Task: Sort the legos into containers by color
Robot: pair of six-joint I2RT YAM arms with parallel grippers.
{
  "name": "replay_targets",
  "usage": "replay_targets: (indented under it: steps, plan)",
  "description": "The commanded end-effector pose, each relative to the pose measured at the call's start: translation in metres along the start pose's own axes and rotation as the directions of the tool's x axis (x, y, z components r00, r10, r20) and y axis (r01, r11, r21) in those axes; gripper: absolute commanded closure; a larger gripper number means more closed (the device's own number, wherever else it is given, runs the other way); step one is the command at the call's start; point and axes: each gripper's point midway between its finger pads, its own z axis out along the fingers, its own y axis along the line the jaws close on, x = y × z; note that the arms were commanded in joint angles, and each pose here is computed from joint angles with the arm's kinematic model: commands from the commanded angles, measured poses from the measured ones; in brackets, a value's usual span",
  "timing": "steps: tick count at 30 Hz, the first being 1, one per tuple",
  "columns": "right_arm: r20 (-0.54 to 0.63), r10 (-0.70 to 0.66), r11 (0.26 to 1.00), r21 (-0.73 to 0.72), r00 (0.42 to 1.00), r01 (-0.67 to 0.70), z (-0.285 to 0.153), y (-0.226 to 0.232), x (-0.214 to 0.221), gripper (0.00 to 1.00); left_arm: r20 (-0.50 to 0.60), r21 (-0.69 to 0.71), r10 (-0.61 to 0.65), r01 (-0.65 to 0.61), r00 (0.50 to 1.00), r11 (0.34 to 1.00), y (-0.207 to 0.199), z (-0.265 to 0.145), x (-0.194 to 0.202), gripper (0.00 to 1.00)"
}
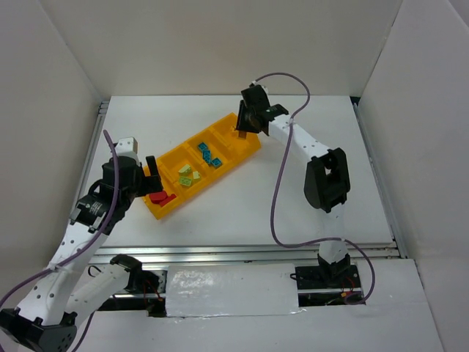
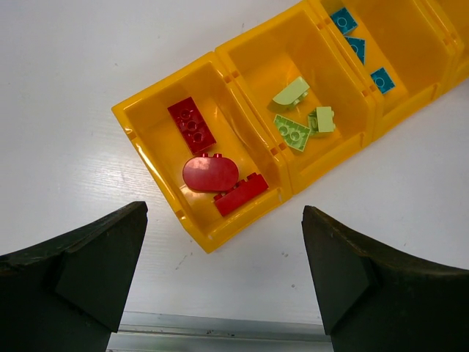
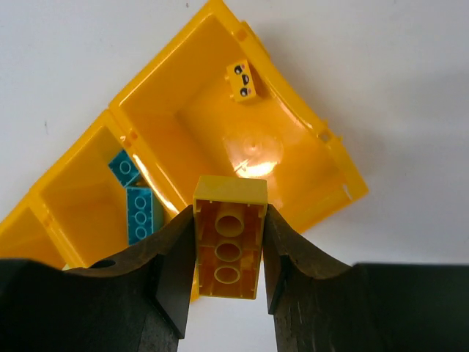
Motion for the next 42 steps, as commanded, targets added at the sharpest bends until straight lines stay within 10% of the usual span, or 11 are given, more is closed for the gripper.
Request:
replay_targets:
  steps: [1,3,10,15,24,31,42]
  plan:
    - [0.016,-0.071,0.997,0.009,0.997,0.071,0.012,0.002,-0.014,0.76,0.03,-0.012,-0.016,0.016,0.999,1.0,0.001,0.002,-0.008,0.01]
    - [0.025,-0.081,0.997,-0.002,0.996,0.081,0.015,0.007,-0.02,0.74,0.032,-0.009,-0.016,0.017,0.999,1.0,0.001,0.002,-0.008,0.01]
    - [0.024,-0.085,0.996,0.03,0.996,0.085,0.029,0.003,-0.019,0.13,0.016,-0.006,-0.006,0.006,1.0,1.0,0.0,0.005,-0.006,0.01]
    - [0.108,-0.102,0.995,0.028,0.989,0.099,-0.014,0.004,-0.054,0.01,0.006,0.002,0.0,0.0,1.0,1.0,-0.002,0.006,-0.004,0.01]
    - [-0.04,-0.07,0.996,0.059,0.997,0.073,-0.063,-0.131,-0.055,0.0,0.018,0.048,-0.001,0.0,1.0,0.999,-0.008,0.003,-0.006,0.0]
    - [-0.036,0.195,0.88,0.448,0.98,-0.159,-0.066,-0.277,-0.042,0.0,0.01,0.055,0.001,-0.002,1.0,0.999,-0.009,0.004,-0.005,0.0]
    - [-0.004,0.391,0.717,0.629,0.921,-0.301,-0.055,-0.348,0.003,0.0,0.016,0.113,0.019,-0.02,1.0,0.993,-0.017,0.0,-0.006,0.01]
